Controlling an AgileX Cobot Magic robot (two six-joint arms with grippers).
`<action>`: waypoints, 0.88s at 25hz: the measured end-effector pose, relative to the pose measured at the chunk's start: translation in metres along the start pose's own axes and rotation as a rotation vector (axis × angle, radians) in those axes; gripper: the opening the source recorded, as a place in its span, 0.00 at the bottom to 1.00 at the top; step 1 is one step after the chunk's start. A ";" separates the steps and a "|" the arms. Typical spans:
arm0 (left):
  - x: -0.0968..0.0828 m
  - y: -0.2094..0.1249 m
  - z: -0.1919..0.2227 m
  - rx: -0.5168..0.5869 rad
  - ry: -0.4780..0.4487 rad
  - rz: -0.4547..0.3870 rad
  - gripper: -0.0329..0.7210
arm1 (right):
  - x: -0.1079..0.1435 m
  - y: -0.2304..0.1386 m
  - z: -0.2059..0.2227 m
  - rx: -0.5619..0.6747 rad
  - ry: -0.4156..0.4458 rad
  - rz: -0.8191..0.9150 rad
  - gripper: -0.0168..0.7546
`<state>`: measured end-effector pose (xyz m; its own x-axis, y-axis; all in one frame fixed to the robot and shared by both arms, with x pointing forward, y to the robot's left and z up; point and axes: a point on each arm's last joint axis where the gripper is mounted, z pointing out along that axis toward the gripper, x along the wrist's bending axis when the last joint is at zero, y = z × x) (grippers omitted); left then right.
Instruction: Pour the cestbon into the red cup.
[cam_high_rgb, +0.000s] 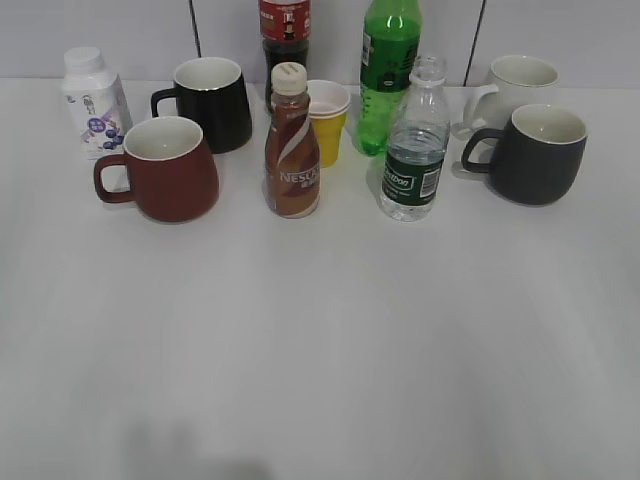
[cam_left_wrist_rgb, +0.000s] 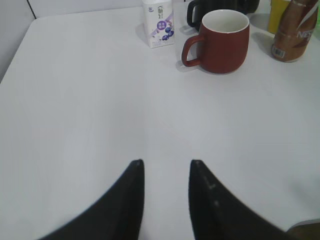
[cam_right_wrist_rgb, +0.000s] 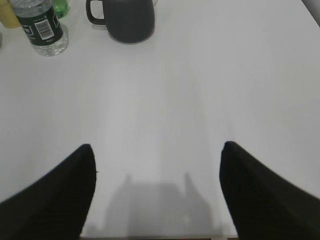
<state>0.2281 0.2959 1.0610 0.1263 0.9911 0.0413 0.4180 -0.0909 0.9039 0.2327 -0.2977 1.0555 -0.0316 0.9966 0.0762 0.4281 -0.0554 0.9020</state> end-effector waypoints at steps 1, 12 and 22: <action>0.000 0.000 0.000 0.000 0.000 0.000 0.36 | 0.000 0.000 0.000 0.000 0.000 0.000 0.77; 0.000 0.000 0.000 0.000 0.000 0.000 0.36 | 0.000 0.000 0.000 0.000 0.000 0.000 0.77; 0.000 0.000 0.000 0.000 0.000 0.000 0.36 | 0.000 0.000 0.000 0.000 0.000 0.000 0.77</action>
<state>0.2281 0.2959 1.0610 0.1263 0.9911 0.0413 0.4180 -0.0909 0.9039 0.2327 -0.2977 1.0555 -0.0316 0.9966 0.0762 0.4281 -0.0554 0.9020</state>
